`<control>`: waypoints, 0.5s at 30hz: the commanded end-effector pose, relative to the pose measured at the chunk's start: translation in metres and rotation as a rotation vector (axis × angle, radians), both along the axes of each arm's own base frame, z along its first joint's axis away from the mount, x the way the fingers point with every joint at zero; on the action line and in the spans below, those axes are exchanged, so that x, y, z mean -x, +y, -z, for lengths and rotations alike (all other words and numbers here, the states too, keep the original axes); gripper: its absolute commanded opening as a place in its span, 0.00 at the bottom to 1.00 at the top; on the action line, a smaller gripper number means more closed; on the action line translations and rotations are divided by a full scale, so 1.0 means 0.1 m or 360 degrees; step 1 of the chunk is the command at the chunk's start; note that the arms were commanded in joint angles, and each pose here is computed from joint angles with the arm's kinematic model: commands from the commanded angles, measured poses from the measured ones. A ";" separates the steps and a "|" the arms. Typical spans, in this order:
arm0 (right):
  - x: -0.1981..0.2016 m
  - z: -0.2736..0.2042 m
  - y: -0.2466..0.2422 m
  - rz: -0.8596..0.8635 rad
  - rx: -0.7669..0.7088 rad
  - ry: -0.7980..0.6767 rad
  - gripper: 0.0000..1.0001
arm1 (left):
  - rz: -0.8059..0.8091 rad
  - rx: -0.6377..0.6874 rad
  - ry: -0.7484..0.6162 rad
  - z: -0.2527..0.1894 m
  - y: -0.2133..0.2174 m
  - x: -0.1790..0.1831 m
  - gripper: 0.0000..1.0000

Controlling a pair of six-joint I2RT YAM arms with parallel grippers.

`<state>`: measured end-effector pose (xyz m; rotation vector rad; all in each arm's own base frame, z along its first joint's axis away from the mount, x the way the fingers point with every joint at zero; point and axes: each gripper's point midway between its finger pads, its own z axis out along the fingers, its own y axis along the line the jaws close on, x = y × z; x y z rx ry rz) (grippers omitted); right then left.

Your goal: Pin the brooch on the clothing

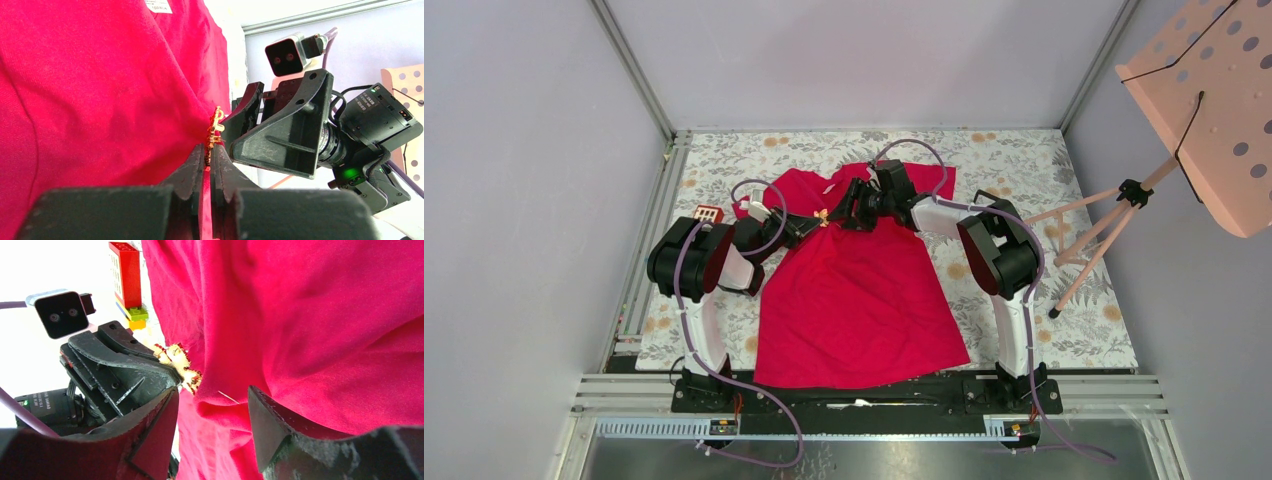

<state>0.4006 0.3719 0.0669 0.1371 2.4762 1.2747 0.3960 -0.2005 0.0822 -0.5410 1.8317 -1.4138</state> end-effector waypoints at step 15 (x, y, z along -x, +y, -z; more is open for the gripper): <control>0.08 -0.33 0.05 -0.0016 -0.0146 -0.0001 0.56 | 0.0034 0.0024 -0.0163 -0.22 -0.02 -0.04 0.00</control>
